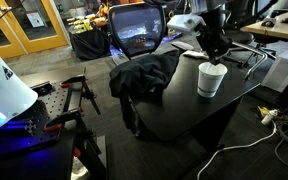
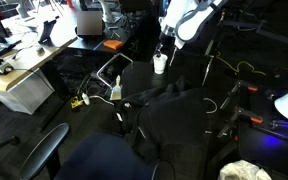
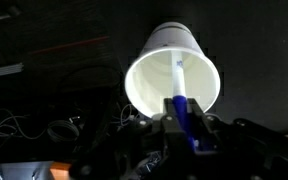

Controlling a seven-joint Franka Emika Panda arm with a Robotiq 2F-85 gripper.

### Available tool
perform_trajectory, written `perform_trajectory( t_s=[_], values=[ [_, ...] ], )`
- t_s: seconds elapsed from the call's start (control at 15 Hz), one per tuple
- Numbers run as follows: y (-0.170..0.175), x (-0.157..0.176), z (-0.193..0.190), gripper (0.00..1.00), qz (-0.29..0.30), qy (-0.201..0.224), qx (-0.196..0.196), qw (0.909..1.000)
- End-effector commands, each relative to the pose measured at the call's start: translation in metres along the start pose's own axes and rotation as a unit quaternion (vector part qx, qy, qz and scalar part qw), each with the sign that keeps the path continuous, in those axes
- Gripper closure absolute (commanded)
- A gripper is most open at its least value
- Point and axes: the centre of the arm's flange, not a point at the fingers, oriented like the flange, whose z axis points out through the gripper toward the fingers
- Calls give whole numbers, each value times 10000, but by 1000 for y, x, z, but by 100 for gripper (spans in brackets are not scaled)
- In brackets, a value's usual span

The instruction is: Take the blue pen out of the white cup

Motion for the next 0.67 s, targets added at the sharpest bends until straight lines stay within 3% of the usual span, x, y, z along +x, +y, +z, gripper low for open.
perform_trajectory(
  t_s=[0.0,0.6],
  values=[
    [-6,-23,-54,96,114,342,-266,9990],
    [-8,-32,-122,96,-72,807,-528,9953]
  ],
)
